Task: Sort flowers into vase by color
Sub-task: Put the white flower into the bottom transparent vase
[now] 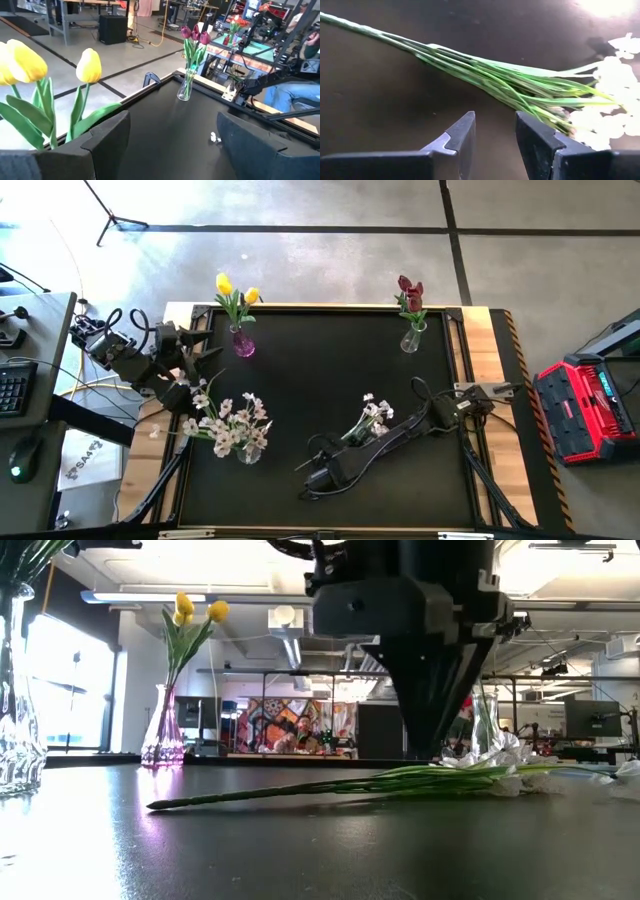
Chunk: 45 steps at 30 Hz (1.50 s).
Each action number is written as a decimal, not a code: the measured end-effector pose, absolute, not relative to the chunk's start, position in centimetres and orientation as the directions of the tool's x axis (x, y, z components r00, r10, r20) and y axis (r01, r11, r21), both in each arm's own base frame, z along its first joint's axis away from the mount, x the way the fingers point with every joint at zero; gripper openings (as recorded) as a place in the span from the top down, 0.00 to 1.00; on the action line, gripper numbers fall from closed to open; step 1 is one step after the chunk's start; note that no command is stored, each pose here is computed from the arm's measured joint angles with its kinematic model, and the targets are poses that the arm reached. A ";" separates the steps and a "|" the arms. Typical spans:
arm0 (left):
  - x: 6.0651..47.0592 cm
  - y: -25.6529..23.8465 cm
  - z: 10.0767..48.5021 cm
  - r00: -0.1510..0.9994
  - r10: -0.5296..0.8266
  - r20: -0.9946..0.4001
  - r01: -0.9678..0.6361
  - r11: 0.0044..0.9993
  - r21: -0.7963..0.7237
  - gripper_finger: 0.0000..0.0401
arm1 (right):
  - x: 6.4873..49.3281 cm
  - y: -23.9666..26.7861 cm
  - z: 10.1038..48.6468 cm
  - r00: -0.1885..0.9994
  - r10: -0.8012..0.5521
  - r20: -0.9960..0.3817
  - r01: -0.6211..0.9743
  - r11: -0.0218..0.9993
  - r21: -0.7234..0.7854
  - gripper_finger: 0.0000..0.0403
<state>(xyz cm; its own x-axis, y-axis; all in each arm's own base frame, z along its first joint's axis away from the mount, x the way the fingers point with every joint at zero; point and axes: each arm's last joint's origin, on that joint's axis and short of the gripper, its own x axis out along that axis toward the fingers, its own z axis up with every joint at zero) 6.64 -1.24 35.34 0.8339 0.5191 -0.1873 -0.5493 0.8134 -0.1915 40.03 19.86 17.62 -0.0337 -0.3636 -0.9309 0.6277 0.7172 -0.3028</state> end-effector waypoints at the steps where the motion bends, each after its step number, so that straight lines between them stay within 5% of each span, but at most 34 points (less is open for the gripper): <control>1: 6.7 -1.3 35.3 0.837 0.513 -0.190 -0.544 0.817 -0.193 0.29 | 40.1 19.9 17.6 -0.026 -0.356 -0.934 0.627 0.722 -0.293 0.68; 11: 6.7 -1.4 35.2 0.863 0.455 -0.222 -0.496 0.847 -0.192 0.29 | 41.6 19.2 18.2 0.047 -0.300 -0.953 0.688 0.701 -0.187 0.68; 23: 6.7 -1.8 34.5 0.904 0.276 -0.326 -0.349 0.917 -0.192 0.29 | 43.8 18.2 24.2 0.260 -0.198 -0.945 0.875 0.461 0.144 0.68; 30: 6.6 -2.1 34.3 0.912 0.180 -0.368 -0.263 0.946 -0.189 0.29 | 42.9 20.1 24.6 0.234 -0.060 -0.970 0.962 0.156 0.222 0.68; 36: 6.6 -2.2 34.3 0.913 0.118 -0.391 -0.212 0.956 -0.205 0.29 | 41.2 23.3 22.5 0.186 -0.091 -0.978 0.966 -0.168 0.199 0.68; 41: 6.6 -2.3 34.2 0.913 0.112 -0.393 -0.191 0.967 -0.168 0.29 | 40.7 22.2 18.1 -0.004 -0.032 -0.999 0.966 -0.258 0.005 0.63; 45: 6.6 -2.3 34.2 0.912 0.104 -0.397 -0.170 0.976 -0.135 0.29 | 42.0 21.2 17.7 0.062 -0.015 -0.998 0.956 -0.287 0.064 0.54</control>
